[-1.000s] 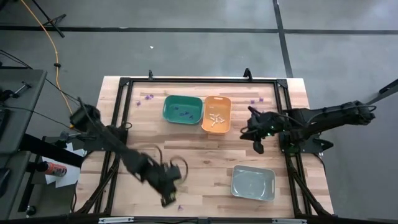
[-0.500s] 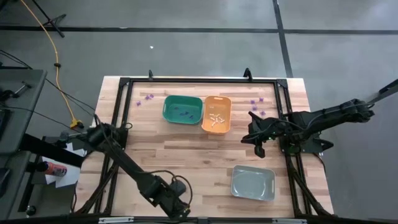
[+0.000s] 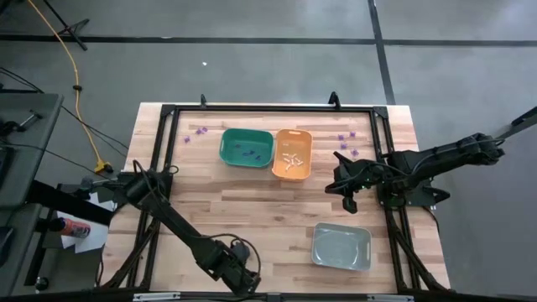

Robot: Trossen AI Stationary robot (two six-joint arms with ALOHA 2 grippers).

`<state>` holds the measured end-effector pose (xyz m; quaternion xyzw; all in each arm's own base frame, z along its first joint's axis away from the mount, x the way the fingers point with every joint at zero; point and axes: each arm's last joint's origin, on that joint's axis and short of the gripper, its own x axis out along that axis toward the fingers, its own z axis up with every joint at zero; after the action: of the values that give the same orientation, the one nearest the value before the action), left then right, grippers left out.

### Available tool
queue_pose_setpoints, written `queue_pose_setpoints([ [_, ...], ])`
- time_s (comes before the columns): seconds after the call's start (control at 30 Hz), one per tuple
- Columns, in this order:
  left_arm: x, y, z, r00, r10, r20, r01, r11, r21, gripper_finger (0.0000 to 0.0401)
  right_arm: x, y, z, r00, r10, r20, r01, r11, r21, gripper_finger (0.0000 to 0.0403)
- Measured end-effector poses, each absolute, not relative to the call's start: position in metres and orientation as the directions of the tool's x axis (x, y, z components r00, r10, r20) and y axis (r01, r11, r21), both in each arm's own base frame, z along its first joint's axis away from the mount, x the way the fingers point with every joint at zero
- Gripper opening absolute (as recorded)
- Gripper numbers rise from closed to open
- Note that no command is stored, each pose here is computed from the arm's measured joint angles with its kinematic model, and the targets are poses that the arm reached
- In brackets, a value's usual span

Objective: Sort Halloween decoration
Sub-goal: Put the violet witch hut toy into the green bin

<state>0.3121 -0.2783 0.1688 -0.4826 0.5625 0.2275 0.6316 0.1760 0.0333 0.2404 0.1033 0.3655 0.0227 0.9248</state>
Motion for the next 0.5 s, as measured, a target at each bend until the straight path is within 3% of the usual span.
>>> queue_pose_setpoints([
  [0.5,0.323,-0.284,0.136,0.256,-0.249,-0.934,-0.846,0.409,-0.341,0.0139,0.176,0.033,0.24,0.73,0.118,-0.674,0.034,0.978,0.207,0.0],
])
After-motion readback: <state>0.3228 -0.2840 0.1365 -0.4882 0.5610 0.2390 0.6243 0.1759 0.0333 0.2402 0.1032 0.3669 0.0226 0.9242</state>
